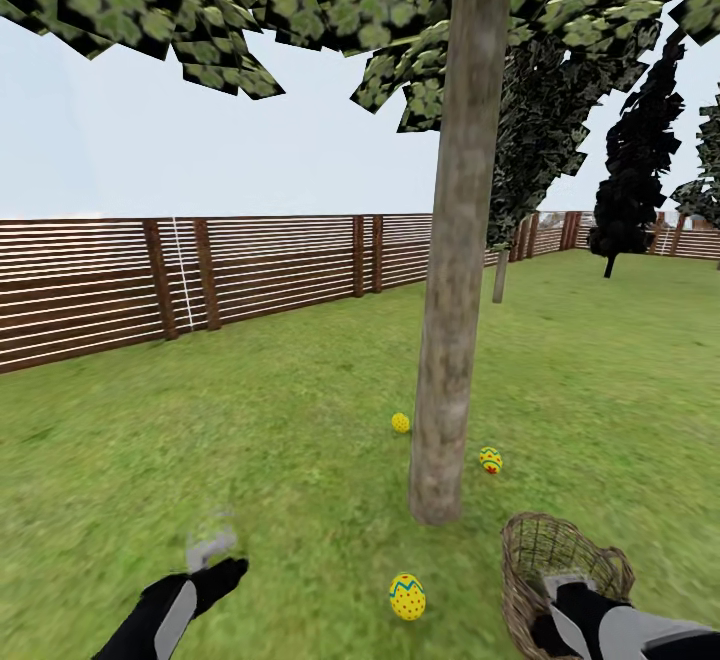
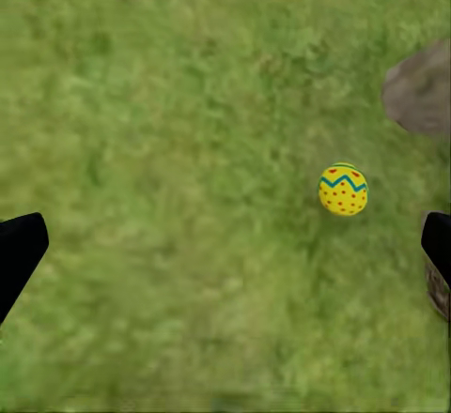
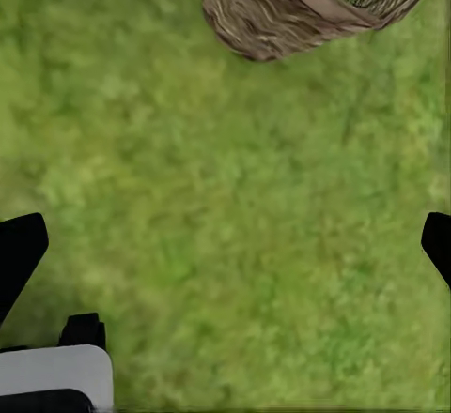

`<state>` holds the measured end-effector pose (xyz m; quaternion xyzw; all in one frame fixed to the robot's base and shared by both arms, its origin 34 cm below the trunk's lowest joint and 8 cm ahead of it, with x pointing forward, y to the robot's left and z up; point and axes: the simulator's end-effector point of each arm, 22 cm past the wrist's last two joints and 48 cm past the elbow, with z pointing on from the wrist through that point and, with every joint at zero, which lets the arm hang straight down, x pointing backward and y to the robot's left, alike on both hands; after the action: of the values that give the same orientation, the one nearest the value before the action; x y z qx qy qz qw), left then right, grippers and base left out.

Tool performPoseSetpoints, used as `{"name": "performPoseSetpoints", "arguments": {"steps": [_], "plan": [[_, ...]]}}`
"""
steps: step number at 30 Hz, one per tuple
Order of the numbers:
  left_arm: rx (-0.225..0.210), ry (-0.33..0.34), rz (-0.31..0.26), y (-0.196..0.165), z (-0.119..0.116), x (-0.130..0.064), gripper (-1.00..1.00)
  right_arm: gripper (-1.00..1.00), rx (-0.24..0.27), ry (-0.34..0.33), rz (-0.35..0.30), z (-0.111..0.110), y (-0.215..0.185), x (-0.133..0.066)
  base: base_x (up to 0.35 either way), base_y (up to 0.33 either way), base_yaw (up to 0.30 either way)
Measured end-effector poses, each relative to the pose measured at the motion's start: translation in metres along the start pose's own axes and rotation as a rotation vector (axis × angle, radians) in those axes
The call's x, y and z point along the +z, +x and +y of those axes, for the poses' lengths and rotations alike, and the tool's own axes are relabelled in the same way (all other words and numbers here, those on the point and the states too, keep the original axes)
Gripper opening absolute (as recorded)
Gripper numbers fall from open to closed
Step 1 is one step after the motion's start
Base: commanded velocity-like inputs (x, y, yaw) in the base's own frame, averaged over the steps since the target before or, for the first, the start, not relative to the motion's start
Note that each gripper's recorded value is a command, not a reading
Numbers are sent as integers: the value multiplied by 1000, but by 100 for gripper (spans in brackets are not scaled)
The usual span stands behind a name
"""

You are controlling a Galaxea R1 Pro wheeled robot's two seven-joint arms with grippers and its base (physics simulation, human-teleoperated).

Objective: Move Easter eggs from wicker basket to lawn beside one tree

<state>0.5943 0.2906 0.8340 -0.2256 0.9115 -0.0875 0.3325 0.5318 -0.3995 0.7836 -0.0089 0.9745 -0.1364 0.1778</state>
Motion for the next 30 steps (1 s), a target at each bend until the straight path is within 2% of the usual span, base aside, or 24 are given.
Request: {"name": "performPoseSetpoints", "arguments": {"steps": [2, 5, 10, 13, 18, 20, 22, 26, 30], "plan": [[-5, 25, 74, 30, 4, 5, 100, 100, -7, -6, 16, 4, 19, 5, 0, 0, 0], [-15, 23, 173, 75, 14, 9, 100, 100, -16, -12, 38, 9, 40, 10, 0, 0, 0], [-33, -4, 278, 123, 32, 7, 100, 100, -26, -15, 81, 14, 76, 16, 0, 0, 0], [-46, -30, 360, 161, 45, 2, 100, 100, -33, -16, 105, 16, 99, 19, 0, 0, 0], [-62, -74, 490, 224, 65, -13, 100, 100, -47, -18, 109, 22, 132, 25, 0, 0, 0], [-67, -90, 515, 241, 73, -19, 100, 100, -52, -20, 125, 23, 150, 26, 0, 0, 0], [-67, -101, 513, 249, 79, -21, 100, 100, -58, -21, 141, 25, 169, 27, 0, 0, 0], [-68, -119, 529, 269, 91, -28, 100, 100, -65, -26, 131, 28, 195, 29, 0, 0, 0], [-72, -164, 581, 311, 122, -48, 100, 100, -74, -32, 139, 32, 222, 29, 0, 0, 0]]}}
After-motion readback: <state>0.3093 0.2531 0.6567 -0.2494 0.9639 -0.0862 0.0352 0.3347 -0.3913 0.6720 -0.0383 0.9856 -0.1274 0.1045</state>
